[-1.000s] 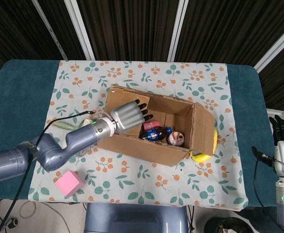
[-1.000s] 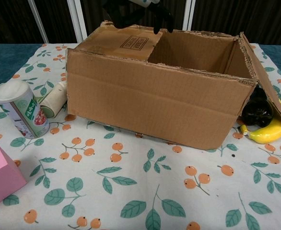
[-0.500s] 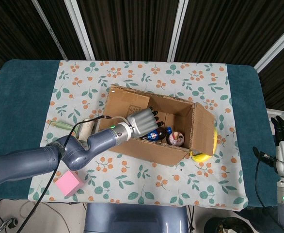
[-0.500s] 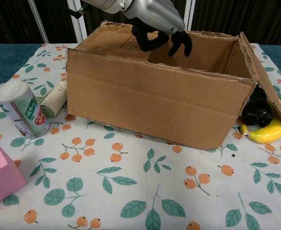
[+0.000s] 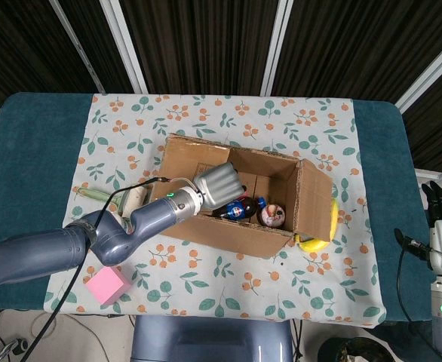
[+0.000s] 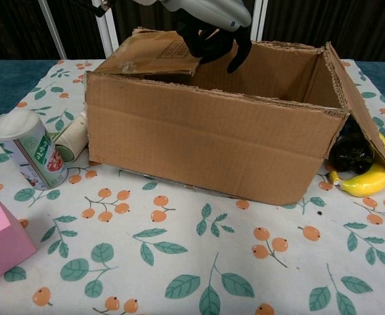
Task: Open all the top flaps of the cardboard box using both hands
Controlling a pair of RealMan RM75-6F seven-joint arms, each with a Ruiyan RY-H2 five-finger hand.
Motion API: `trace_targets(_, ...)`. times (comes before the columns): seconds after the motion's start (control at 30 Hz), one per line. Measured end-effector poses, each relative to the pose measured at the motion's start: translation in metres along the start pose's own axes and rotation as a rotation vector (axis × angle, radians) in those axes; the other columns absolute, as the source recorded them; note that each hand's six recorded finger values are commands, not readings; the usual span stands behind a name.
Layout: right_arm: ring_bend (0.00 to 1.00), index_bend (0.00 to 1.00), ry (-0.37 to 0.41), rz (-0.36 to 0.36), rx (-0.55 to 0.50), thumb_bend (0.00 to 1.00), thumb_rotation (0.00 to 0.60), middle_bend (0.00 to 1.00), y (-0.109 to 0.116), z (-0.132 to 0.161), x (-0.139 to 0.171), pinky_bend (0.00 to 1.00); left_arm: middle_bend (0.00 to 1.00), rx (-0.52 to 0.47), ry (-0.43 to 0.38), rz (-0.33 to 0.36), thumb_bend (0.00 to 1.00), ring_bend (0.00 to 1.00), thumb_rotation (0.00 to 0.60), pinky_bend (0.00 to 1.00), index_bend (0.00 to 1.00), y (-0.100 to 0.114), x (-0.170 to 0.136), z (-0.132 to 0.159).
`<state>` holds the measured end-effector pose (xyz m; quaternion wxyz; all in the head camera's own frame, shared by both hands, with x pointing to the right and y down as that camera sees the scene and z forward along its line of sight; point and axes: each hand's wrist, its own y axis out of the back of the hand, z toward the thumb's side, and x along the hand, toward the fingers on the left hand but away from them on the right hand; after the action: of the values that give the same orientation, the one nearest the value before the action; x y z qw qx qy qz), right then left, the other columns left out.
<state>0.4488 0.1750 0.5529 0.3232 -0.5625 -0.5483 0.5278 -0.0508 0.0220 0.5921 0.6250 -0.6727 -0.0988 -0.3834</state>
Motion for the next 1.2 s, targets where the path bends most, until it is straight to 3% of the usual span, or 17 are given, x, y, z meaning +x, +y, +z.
trace_targets(0.5, 0.0, 0.0, -0.003, 0.007, -0.014, 0.34, 0.6, 0.0, -0.002, 0.0, 0.001, 0.22, 0.65, 0.018, 0.039, 0.013, 1.0, 0.42, 0.6, 0.44, 0.39, 0.011, -0.026, -0.021)
trace_targets(1.2, 0.0, 0.0, -0.007, 0.022, -0.024, 0.34, 0.6, 0.0, -0.005, 0.002, 0.002, 0.22, 0.66, 0.048, 0.114, 0.023, 1.0, 0.43, 0.6, 0.45, 0.4, 0.029, -0.098, -0.054)
